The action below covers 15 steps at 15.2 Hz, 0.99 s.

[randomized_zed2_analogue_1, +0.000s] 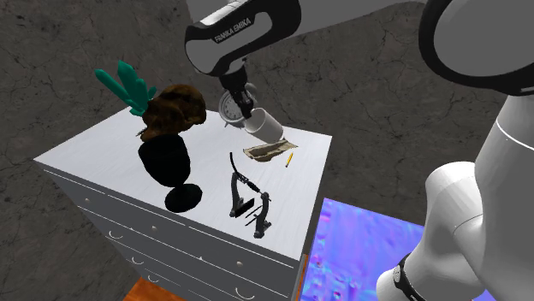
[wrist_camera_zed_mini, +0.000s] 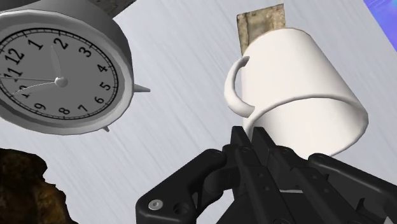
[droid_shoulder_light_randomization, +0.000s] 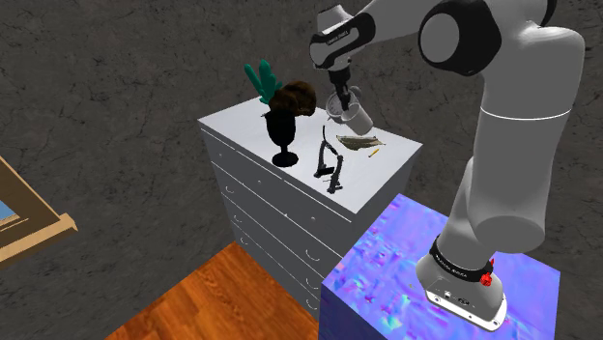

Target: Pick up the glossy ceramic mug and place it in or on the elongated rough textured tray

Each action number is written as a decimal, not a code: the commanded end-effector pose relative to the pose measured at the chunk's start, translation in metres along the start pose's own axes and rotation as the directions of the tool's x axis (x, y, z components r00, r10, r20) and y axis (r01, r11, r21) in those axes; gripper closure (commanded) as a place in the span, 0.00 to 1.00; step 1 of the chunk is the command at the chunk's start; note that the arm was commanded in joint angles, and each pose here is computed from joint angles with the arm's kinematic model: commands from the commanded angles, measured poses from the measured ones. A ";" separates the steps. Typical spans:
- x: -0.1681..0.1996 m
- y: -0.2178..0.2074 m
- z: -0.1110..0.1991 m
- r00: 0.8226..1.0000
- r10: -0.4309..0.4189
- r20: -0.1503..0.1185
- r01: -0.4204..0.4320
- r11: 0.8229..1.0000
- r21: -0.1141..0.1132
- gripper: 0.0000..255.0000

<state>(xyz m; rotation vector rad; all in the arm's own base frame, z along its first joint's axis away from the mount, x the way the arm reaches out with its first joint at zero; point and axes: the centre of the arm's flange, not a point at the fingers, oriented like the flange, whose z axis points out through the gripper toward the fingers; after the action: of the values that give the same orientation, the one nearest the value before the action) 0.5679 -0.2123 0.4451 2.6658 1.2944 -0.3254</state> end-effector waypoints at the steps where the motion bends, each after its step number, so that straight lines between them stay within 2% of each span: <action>1: 0.003 -0.001 0.010 1.000 0.000 0.000 0.000 1.000 -0.001 1.00; 9: 0.014 -0.003 0.050 1.000 0.000 0.000 0.000 1.000 -0.001 1.00; 15: 0.014 -0.003 0.052 1.000 0.000 0.000 0.000 1.000 -0.001 1.00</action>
<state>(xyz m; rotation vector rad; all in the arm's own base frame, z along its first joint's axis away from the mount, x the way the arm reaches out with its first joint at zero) 0.5678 -0.2117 0.3909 2.6653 1.2946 -0.3244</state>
